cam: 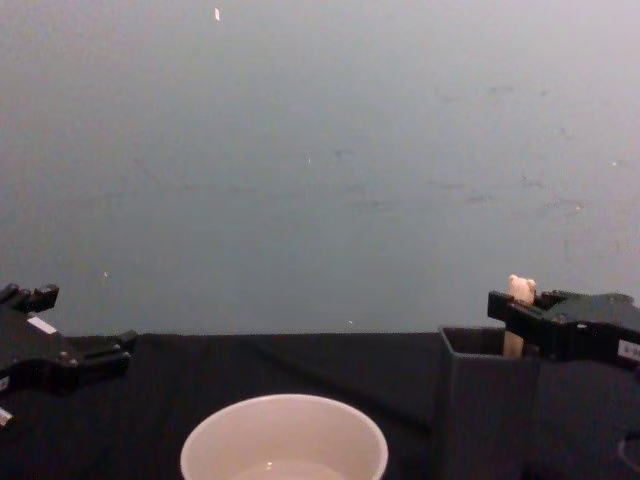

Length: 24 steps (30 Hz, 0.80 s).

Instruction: Pick up the stirring spoon with one hand, stir inside the cup, then place it back in its original position.

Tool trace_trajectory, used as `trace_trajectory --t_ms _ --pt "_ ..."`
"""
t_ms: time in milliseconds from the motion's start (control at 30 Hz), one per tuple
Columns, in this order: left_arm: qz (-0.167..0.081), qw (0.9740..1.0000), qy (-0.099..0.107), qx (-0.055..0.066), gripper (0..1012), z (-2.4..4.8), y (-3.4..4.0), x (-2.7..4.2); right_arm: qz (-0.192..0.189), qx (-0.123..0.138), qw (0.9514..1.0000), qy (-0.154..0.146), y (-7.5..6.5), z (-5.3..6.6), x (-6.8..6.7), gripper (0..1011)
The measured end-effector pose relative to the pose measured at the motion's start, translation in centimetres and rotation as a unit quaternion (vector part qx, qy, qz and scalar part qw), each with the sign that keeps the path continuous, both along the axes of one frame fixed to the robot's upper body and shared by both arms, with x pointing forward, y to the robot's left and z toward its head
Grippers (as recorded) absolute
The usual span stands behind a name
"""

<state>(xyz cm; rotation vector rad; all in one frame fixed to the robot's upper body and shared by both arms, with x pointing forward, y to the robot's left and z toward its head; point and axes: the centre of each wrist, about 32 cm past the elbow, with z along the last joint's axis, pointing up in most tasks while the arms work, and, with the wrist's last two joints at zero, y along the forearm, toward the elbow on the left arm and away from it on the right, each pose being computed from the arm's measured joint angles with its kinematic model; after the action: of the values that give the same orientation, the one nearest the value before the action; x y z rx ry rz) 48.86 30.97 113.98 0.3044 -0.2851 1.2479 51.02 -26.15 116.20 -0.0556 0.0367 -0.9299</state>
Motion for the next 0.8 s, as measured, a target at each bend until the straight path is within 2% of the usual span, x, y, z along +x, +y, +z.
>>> trace_trajectory --t_ms 433,567,800 --pt "0.000 1.0000 0.000 0.000 1001 0.00 0.00 0.00 0.018 0.007 0.9998 -0.010 0.3 0.5 -0.3 213" --pt "0.000 1.0000 0.000 0.000 1001 0.00 0.00 0.00 0.023 0.010 0.9994 -0.022 0.2 1.1 -0.3 213" --pt "0.000 1.0000 0.000 0.000 1002 0.00 0.00 0.00 0.031 0.026 0.9971 -0.065 -0.1 3.0 -0.2 213"
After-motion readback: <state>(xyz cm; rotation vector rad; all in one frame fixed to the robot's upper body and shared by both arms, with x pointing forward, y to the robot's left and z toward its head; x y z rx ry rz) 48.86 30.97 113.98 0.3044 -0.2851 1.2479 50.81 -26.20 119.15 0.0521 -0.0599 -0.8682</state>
